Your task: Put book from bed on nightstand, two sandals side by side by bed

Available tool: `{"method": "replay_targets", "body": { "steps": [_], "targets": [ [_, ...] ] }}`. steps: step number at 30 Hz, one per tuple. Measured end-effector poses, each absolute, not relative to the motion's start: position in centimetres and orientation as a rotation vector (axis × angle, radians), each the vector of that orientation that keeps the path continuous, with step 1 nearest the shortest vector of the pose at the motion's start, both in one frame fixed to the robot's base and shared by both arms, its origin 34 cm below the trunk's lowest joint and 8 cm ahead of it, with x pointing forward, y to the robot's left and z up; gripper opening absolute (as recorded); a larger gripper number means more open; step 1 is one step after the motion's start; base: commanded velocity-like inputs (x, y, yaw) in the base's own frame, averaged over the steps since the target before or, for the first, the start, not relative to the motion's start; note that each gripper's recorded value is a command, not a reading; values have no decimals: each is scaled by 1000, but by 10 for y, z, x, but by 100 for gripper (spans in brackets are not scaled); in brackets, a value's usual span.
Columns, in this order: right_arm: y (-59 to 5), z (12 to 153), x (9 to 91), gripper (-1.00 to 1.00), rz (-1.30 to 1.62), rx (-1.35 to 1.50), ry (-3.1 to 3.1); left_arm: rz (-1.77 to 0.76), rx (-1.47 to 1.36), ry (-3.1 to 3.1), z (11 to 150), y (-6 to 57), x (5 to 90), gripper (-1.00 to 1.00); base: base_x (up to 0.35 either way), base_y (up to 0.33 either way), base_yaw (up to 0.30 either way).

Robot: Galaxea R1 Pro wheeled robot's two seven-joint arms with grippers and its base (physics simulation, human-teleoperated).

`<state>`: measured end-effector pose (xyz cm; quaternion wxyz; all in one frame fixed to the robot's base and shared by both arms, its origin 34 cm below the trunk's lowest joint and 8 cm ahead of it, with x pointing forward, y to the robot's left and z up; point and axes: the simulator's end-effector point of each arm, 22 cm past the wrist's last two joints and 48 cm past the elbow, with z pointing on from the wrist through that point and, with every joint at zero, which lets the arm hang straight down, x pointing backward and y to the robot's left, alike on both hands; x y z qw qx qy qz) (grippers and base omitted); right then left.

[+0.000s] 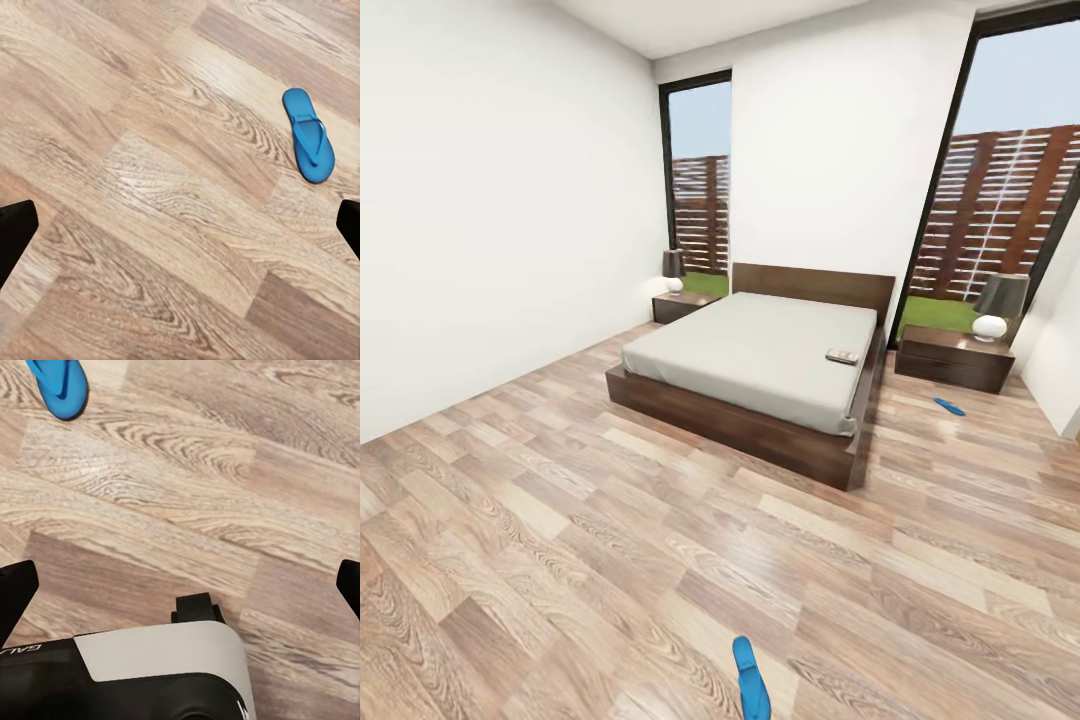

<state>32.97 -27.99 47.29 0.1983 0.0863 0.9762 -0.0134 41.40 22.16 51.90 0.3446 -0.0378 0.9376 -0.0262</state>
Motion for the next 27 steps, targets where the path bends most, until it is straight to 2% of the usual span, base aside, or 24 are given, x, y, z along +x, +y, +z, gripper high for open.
{"method": "replay_targets", "body": {
  "steps": [15,22,27],
  "targets": [
    [-280,473,330,100,-38,240,2731,-68,-98,2435,519,222,414,100,78,196,0],
    [-280,473,330,100,-37,242,2731,-68,-98,2435,519,222,414,100,6,20,4],
    [-280,473,330,100,-38,244,2731,-68,-98,2436,519,222,414,100,0,1,220]
  ]
}}
